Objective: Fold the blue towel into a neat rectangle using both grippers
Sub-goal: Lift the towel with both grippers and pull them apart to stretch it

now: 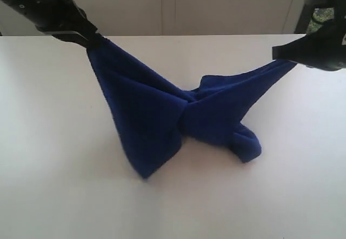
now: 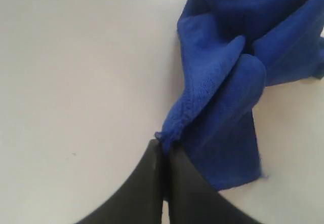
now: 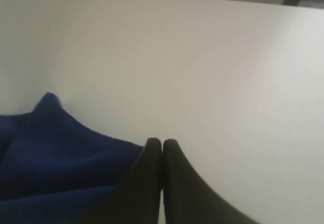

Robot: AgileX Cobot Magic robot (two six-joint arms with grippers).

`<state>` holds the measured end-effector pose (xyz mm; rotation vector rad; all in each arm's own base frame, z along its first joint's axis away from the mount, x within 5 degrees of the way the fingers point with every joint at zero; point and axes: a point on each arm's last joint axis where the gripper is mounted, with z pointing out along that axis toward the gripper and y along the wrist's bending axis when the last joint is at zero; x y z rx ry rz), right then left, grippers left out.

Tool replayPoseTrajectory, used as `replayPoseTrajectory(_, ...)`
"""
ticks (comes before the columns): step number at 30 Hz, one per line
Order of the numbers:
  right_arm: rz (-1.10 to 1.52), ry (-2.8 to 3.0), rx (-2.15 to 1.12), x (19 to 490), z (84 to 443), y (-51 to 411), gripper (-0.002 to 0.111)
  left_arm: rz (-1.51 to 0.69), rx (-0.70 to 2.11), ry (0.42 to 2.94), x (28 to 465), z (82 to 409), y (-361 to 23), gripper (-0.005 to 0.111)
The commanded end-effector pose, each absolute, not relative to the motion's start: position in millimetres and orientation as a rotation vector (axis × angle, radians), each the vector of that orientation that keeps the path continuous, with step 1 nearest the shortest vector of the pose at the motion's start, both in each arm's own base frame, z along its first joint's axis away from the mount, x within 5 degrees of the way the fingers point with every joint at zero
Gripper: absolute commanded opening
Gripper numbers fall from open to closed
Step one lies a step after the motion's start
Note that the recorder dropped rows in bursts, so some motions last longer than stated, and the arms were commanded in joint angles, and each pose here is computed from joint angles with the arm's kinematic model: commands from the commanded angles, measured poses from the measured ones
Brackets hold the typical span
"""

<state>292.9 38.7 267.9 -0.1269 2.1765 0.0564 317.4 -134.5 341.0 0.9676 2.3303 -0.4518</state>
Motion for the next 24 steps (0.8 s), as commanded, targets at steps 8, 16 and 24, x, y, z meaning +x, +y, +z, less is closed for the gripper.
replayPoseTrajectory(8,-0.015,2.055,-0.063,242,334,16,0.000,-0.222,0.832,2.356,267,390,-101,0.000)
replayPoseTrajectory(16,-0.041,1.998,-0.021,184,369,7,0.000,-0.185,0.618,2.311,209,386,-75,0.000)
replayPoseTrajectory(24,-0.036,1.834,0.012,113,400,-1,0.000,-0.197,0.564,2.148,133,401,-51,0.000)
